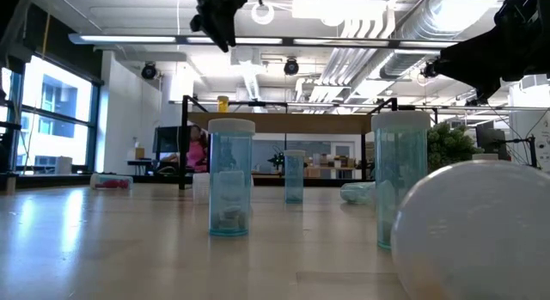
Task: Pick and place medicine bottles onto shelf by color
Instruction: Put the top blue pill bottle on the shelf
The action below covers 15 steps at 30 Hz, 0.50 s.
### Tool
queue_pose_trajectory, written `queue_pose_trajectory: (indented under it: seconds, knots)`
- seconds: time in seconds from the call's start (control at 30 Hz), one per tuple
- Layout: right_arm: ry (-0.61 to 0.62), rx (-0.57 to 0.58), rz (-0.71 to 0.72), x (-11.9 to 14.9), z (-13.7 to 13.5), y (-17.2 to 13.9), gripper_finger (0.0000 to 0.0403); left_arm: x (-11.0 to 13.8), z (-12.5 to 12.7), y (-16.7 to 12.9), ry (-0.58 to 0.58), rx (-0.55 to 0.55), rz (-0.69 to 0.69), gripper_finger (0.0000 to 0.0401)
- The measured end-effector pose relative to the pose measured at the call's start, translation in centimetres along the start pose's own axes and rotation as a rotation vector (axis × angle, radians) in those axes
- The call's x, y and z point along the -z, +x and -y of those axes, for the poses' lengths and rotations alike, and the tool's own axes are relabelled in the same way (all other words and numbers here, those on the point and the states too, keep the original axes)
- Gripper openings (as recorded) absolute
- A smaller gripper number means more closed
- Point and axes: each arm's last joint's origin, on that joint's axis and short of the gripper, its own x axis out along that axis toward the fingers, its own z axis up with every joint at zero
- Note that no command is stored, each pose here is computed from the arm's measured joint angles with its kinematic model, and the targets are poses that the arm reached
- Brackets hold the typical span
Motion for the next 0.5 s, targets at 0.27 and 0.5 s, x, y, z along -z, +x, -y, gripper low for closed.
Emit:
queue_pose_trajectory:
  seconds: [0.27,0.5]
  knots:
    - [0.002,-0.035,-0.002,0.0,-0.1,0.0,0.0186,4.0,1.9,1.2,0.035,0.081,0.141,0.0181]
    - [-0.021,-0.042,0.082,-1.0,-0.2,0.0,0.0186,8.0,3.6,2.9,0.068,0.13,0.255,0.0181]
